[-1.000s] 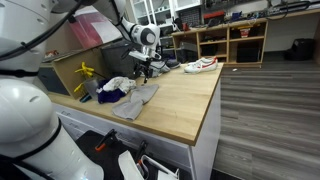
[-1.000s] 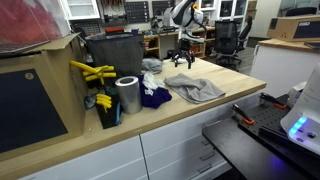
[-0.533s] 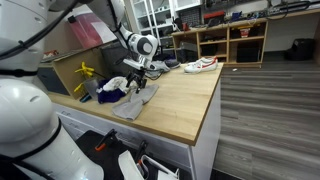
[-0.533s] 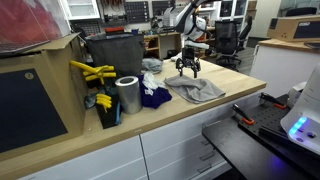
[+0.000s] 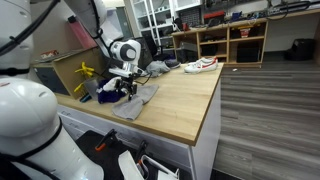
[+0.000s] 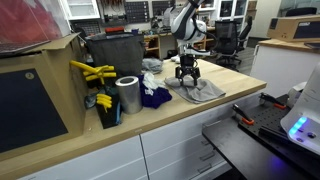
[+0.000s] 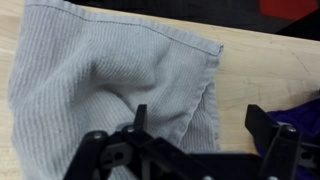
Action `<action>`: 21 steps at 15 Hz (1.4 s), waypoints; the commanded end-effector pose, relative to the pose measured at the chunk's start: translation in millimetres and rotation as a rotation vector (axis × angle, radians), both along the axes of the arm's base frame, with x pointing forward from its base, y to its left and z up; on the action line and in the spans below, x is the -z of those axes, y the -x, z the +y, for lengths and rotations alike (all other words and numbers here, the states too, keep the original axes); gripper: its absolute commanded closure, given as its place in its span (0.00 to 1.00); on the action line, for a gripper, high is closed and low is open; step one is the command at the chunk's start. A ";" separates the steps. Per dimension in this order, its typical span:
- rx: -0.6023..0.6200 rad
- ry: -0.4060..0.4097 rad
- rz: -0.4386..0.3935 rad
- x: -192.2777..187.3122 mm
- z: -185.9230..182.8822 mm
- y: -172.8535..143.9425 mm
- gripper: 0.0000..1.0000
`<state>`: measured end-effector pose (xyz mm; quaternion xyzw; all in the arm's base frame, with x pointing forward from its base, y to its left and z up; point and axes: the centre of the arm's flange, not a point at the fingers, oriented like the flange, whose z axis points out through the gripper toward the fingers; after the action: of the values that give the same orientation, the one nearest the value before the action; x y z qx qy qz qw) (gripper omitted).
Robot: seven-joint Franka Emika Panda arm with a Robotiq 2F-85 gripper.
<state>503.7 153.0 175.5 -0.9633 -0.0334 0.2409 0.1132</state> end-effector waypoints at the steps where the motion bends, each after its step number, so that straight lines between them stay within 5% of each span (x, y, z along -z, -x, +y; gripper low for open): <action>1: -0.064 0.034 -0.137 -39.9 -7.8 43.0 0.00; 3: -0.078 0.055 -0.189 -50.4 -14.8 50.0 0.00; 4: -0.080 0.064 -0.209 -55.3 -19.6 53.5 0.20; 9: -0.077 0.074 -0.244 -61.1 -37.1 74.5 0.01; 15: -0.096 0.070 -0.210 -31.0 -39.3 103.5 0.00; 21: -0.090 0.039 -0.252 -4.6 -8.8 98.8 0.00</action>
<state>403.0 130.7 188.0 -0.9852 -0.0749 0.1402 0.0635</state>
